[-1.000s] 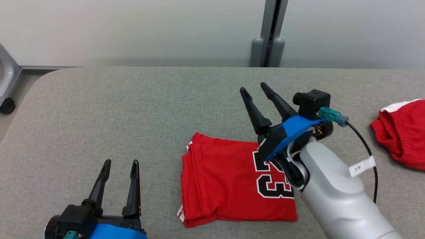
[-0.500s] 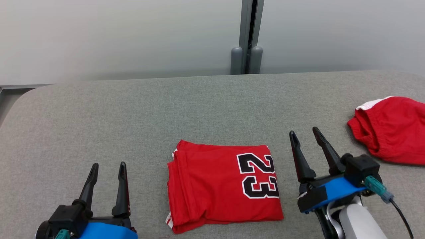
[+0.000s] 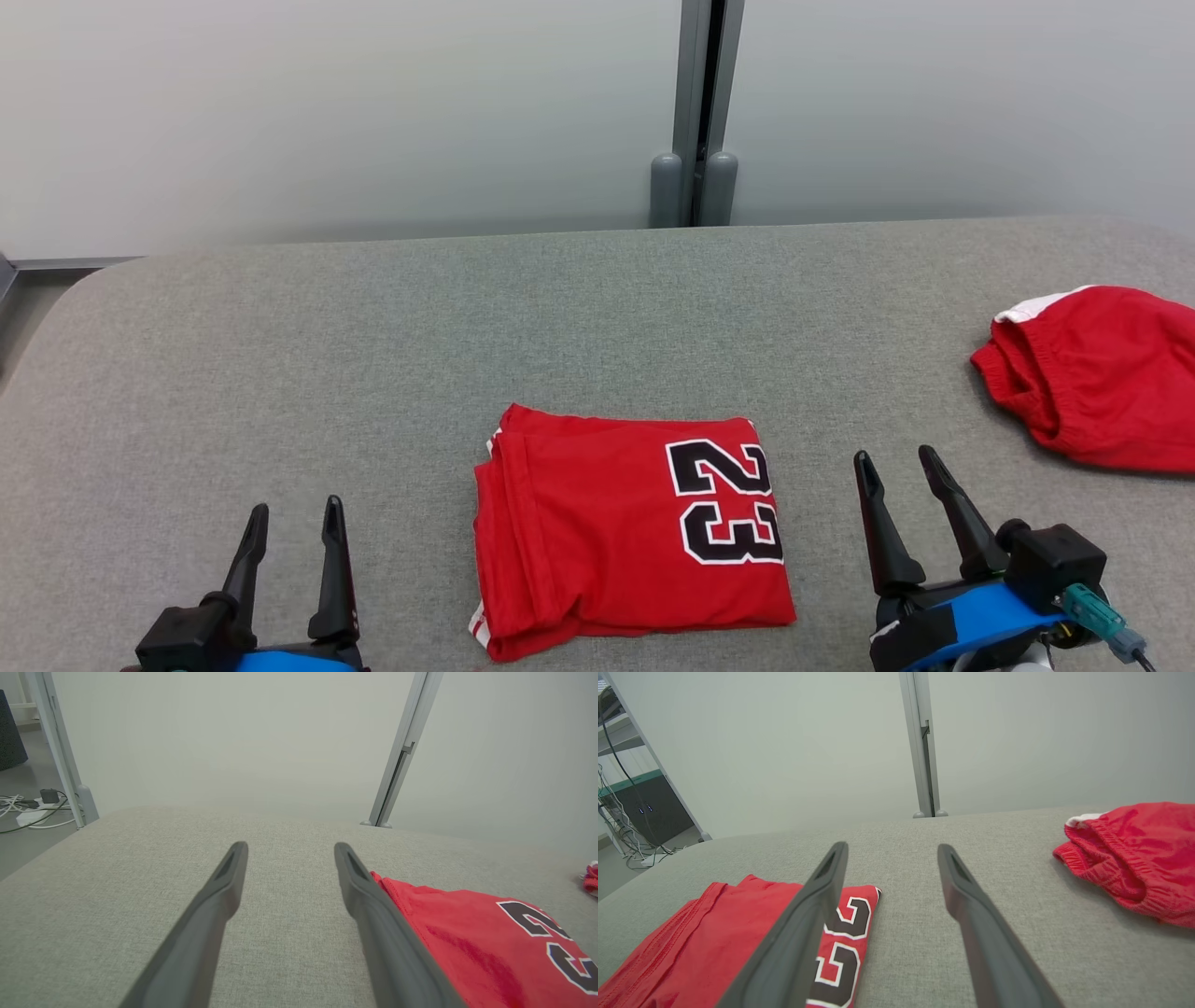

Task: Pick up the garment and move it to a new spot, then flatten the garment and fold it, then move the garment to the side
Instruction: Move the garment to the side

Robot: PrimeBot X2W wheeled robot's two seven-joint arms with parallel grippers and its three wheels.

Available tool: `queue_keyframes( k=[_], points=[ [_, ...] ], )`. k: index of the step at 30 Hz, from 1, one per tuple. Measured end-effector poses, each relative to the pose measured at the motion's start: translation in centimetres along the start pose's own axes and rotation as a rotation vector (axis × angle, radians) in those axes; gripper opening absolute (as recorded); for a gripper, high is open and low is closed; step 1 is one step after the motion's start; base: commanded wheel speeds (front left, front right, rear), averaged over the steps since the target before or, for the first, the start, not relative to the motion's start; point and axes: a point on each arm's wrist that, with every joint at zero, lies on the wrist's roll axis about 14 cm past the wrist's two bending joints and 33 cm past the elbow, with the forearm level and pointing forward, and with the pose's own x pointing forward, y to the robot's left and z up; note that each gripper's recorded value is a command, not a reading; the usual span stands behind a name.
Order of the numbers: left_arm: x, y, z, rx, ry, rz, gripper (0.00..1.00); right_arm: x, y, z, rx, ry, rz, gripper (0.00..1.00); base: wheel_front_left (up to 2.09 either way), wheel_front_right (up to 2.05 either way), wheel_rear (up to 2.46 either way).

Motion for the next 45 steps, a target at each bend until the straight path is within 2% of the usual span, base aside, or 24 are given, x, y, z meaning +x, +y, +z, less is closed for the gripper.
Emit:
queue_keyframes(
  k=[40, 45],
  points=[
    [-0.3, -0.7, -2.4, -0.026, 0.066, -0.026, 1.00, 0.2, 0.6, -1.2, 0.022, 0.038, 0.017, 1.00, 0.00, 0.00, 0.00],
    [-0.2, -1.0, -2.9, -0.033, 0.080, -0.029, 1.00, 2.0, 1.3, -2.2, 0.007, 0.158, 0.045, 1.00, 0.00, 0.00, 0.00]
  ],
)
